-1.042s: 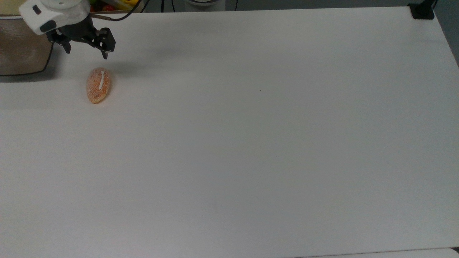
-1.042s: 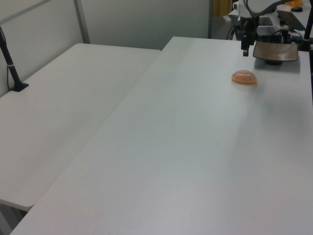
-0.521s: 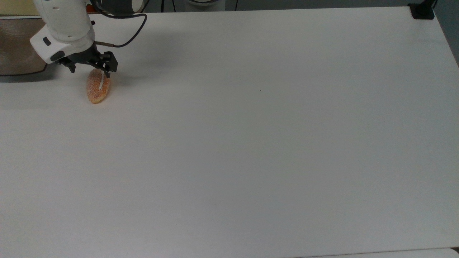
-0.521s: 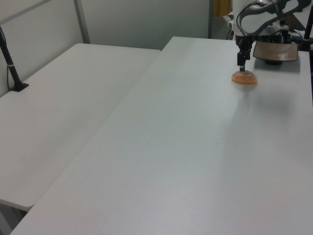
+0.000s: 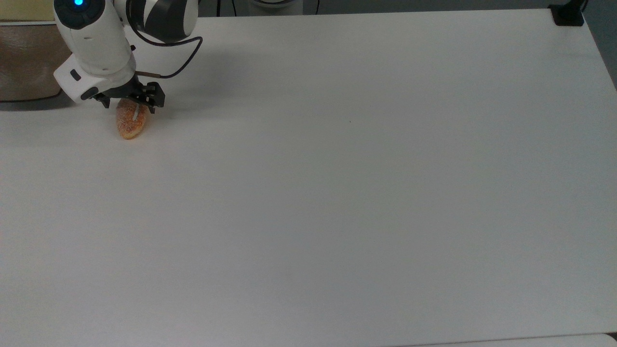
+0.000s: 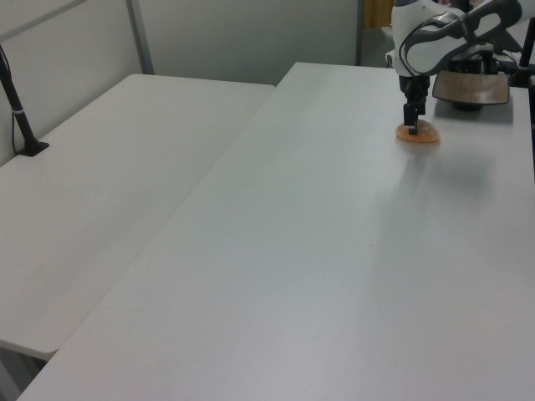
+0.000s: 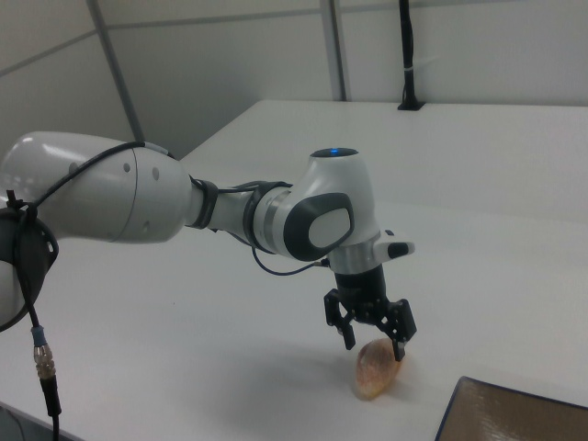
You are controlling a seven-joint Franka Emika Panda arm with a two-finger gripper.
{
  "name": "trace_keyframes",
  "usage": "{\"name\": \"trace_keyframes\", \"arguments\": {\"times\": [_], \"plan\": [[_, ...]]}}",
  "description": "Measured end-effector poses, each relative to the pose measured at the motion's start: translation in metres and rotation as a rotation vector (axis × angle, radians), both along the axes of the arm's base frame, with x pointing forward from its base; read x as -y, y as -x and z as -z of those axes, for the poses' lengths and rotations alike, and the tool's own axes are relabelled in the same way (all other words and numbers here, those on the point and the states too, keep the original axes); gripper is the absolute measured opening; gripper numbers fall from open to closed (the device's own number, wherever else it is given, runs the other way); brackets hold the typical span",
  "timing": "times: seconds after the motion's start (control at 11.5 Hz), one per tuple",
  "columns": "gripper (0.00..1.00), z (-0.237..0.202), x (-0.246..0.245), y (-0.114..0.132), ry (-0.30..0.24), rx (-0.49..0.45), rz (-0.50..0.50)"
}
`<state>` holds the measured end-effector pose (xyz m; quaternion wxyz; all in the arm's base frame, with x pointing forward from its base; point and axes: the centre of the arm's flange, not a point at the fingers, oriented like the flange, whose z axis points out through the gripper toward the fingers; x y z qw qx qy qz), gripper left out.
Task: Bread is placed on a ceramic plate
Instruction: 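Close the gripper on the bread roll and lift it, then carry the bread roll onto the brown ceramic plate and lower it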
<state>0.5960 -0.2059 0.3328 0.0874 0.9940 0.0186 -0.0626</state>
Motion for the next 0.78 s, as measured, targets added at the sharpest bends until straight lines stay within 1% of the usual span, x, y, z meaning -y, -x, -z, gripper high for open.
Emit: {"name": "trace_keyframes", "arguments": {"times": [0.09, 0.17, 0.26, 0.43, 0.52, 0.61, 0.78], "plan": [[1.0, 0.003, -0.001, 0.001, -0.001, -0.006, -0.001], [0.94, 0.006, 0.0, 0.001, 0.005, -0.013, -0.006], [0.8, 0.007, 0.0, 0.002, 0.022, -0.023, -0.02], [0.48, 0.007, 0.0, 0.002, 0.041, -0.031, -0.038], [0.41, 0.007, -0.001, 0.002, 0.041, -0.03, -0.04], [0.38, 0.006, -0.001, 0.001, 0.042, -0.028, -0.04], [0.2, -0.006, 0.0, -0.002, 0.049, -0.002, -0.041]]}}
